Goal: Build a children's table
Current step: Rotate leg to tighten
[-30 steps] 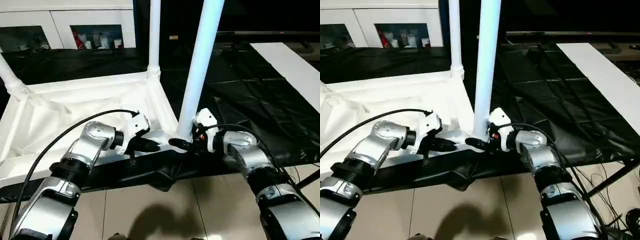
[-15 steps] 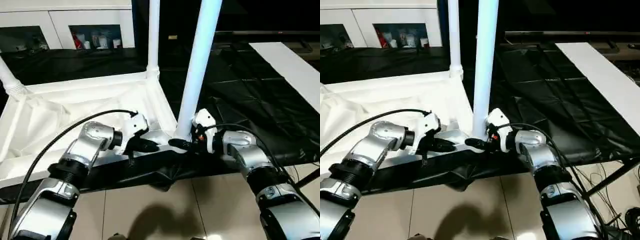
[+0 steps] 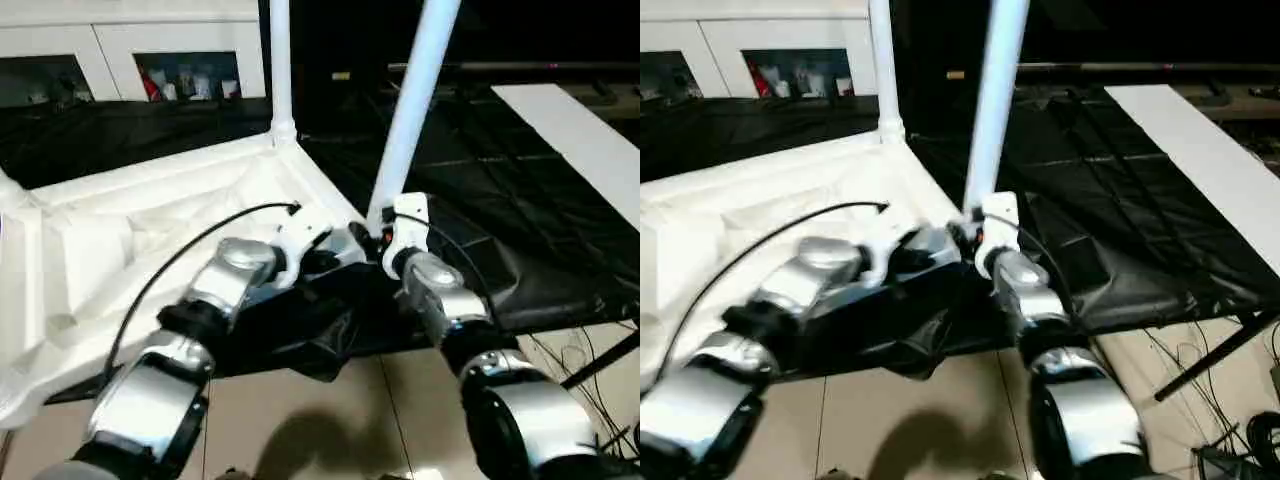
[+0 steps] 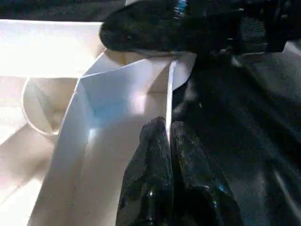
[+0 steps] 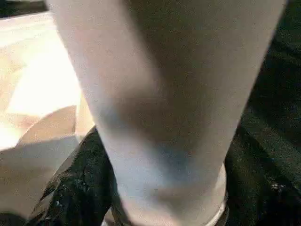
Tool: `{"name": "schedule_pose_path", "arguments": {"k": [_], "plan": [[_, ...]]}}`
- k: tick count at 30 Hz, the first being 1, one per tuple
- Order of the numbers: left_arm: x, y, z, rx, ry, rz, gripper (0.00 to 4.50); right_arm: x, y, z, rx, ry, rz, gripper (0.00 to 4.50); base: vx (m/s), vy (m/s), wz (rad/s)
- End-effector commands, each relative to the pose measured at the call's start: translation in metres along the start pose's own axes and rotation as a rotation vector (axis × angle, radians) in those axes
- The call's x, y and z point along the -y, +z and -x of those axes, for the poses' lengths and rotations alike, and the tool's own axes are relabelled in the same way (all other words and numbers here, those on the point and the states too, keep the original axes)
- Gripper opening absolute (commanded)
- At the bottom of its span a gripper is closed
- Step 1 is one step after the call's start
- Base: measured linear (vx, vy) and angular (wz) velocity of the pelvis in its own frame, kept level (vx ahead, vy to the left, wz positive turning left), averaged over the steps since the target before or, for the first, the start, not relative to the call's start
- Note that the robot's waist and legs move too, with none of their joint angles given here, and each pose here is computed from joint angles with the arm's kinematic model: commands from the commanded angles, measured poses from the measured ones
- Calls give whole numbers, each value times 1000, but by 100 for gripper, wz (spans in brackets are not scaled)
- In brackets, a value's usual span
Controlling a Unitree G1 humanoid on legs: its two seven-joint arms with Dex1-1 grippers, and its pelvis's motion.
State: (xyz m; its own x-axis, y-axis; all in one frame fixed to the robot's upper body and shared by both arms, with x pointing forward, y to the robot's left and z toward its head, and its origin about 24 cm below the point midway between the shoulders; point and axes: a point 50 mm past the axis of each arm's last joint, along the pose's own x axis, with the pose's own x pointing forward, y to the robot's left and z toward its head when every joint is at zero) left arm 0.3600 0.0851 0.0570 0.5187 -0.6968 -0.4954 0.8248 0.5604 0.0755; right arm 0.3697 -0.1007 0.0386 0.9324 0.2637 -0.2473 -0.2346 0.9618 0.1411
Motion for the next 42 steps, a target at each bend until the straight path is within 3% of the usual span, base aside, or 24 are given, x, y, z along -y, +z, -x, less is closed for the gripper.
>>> {"name": "schedule_pose_path", "arguments": {"k": [1,6,7,8,13,14,18,22,28,38,42], "plan": [[-19,-7,10,1,168,57,0,7,-9,2,-15,-77,-90,270,0,0,0],[-14,-6,8,21,111,28,0,-7,1,0,46,69,-80,270,0,0,0],[-13,-6,8,22,99,21,0,-8,3,0,60,91,-87,305,0,0,0],[-13,-6,9,23,87,16,0,-9,6,0,78,118,-89,305,0,0,0],[-12,-8,14,26,34,-1,0,-1,11,2,82,186,-14,349,0,0,0],[-13,-9,17,28,15,-10,0,4,13,4,70,234,36,357,0,0,0],[-13,-12,24,34,-52,-27,0,14,15,12,43,378,99,357,0,0,0],[-9,-15,31,36,-157,-60,0,22,11,24,-19,551,202,357,0,0,0],[-2,-14,40,34,-286,-98,0,24,0,39,-123,765,257,357,0,0,0],[3,-15,43,28,-339,-103,0,26,-3,41,-133,767,275,357,0,0,0],[3,-16,45,25,-353,-102,0,26,-3,43,-144,782,271,324,0,0,0]]}}
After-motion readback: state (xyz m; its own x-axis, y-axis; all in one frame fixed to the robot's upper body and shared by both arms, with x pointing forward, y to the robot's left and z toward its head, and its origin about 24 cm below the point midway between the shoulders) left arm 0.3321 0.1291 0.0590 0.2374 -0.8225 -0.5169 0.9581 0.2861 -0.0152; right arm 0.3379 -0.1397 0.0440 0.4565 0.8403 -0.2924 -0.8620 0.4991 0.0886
